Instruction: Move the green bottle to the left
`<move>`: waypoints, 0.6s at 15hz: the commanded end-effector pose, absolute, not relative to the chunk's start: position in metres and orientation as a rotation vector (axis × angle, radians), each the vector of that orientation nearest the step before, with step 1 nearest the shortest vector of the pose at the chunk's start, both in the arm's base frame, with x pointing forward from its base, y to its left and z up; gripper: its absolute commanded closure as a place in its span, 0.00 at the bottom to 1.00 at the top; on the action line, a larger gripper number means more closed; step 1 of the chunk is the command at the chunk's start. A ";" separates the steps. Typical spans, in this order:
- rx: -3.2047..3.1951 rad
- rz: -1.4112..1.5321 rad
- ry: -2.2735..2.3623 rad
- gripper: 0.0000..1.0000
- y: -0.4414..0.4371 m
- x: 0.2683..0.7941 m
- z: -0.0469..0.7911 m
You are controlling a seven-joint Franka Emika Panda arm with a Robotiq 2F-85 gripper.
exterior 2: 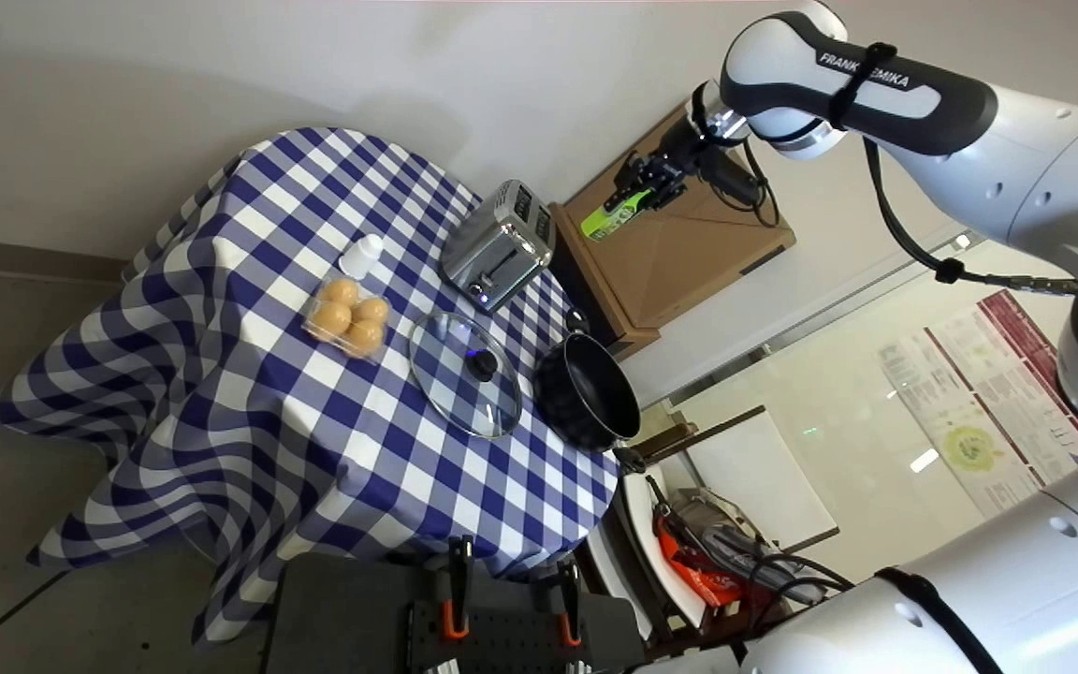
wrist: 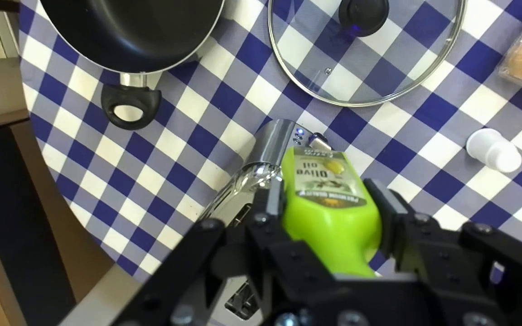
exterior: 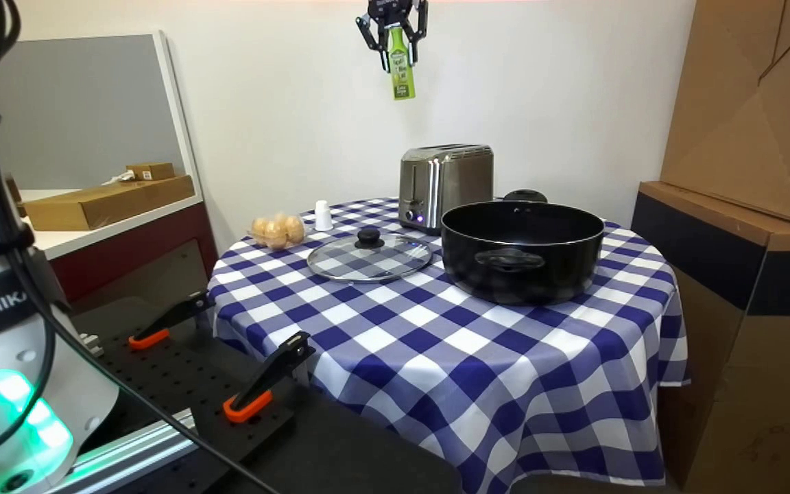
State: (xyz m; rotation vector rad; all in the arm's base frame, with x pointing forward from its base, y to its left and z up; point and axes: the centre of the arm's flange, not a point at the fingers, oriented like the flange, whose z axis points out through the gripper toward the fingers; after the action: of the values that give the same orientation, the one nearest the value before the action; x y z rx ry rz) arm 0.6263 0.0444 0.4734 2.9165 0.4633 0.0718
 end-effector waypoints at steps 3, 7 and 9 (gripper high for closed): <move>2.769 -0.026 0.705 0.79 0.082 0.615 0.435; 2.661 -0.054 0.828 0.79 0.099 0.594 0.401; 2.634 -0.037 0.872 0.79 0.108 0.589 0.387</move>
State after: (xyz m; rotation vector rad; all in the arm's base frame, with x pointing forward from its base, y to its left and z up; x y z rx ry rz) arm 0.6055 0.1013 0.4014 2.6958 0.7899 -0.0697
